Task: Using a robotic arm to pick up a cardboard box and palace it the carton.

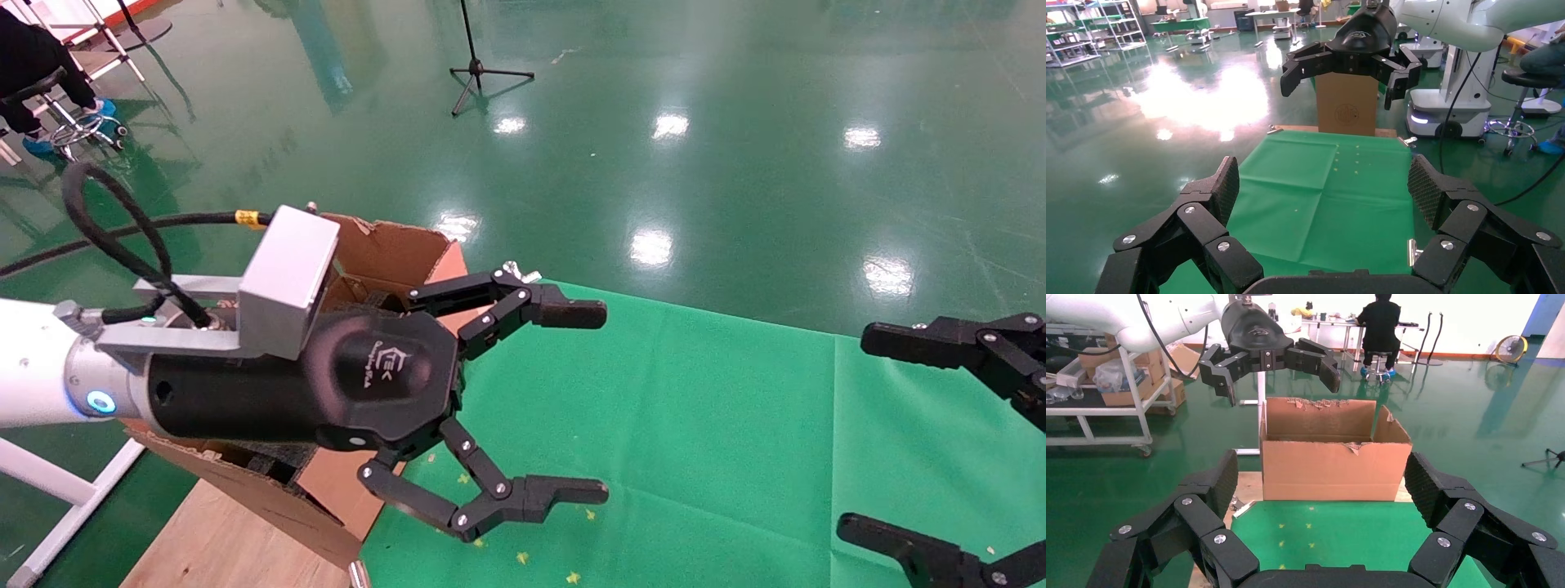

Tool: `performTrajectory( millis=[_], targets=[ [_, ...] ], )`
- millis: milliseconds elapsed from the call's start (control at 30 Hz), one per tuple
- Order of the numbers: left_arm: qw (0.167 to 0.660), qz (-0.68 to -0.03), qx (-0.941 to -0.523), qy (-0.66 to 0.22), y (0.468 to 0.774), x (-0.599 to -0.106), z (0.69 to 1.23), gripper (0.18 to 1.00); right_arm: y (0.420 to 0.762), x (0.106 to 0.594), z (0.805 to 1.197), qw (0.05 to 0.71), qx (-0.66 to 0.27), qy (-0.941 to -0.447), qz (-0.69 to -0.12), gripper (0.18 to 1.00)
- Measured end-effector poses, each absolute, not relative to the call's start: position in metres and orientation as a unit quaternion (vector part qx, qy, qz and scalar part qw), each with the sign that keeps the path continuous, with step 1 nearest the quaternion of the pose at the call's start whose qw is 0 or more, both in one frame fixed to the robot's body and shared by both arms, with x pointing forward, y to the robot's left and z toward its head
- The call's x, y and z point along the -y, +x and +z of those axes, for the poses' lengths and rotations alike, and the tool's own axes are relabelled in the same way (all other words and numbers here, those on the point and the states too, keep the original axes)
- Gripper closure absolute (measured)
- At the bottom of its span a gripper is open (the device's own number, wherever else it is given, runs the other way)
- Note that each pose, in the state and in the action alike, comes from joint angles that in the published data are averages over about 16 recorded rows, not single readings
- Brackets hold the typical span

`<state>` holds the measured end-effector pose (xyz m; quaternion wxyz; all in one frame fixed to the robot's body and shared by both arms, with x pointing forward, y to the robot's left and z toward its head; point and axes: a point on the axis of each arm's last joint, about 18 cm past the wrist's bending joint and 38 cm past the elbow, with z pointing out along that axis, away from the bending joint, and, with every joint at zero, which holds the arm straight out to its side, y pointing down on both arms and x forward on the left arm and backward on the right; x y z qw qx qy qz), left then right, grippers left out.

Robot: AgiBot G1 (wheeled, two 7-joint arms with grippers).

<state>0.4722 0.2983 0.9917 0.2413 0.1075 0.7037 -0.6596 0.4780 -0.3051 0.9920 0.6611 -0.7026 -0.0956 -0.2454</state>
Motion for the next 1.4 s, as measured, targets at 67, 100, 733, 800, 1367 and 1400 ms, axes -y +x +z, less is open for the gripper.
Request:
performTrajectory(
  millis=[67,100,733,800,1367,1400],
  targets=[
    [0.242,-0.659,-0.704,0.106,0.4727,-0.2986,0.9918,0.184,0.4780,0.3051,0.9920,0.661,0.096,-0.703,-0.245,0.178],
    [0.242,-0.659,-0.704,0.106,0.4729,-0.2987,0.9918,0.184,0.4780,0.3051,0.9920,0.661,0.096,-0.703,-0.245,0.178],
    [0.244,-0.659,-0.704,0.102,0.4749,-0.2998,0.9920,0.184,0.4780,0.3051,0.9920,0.661,0.096,-0.703,-0.245,0.178],
    [0.244,-0.659,-0.704,0.102,0.4750,-0.2999,0.9921,0.184,0.4780,0.3051,0.9920,0.661,0.096,-0.703,-0.245,0.178],
    [0.244,-0.659,-0.705,0.101,0.4754,-0.3000,0.9920,0.184,0.4780,0.3051,0.9920,0.661,0.096,-0.703,-0.245,0.178],
    [0.244,-0.658,-0.705,0.101,0.4754,-0.3000,0.9920,0.184,0.4780,0.3051,0.9920,0.661,0.096,-0.703,-0.245,0.178]
  ],
)
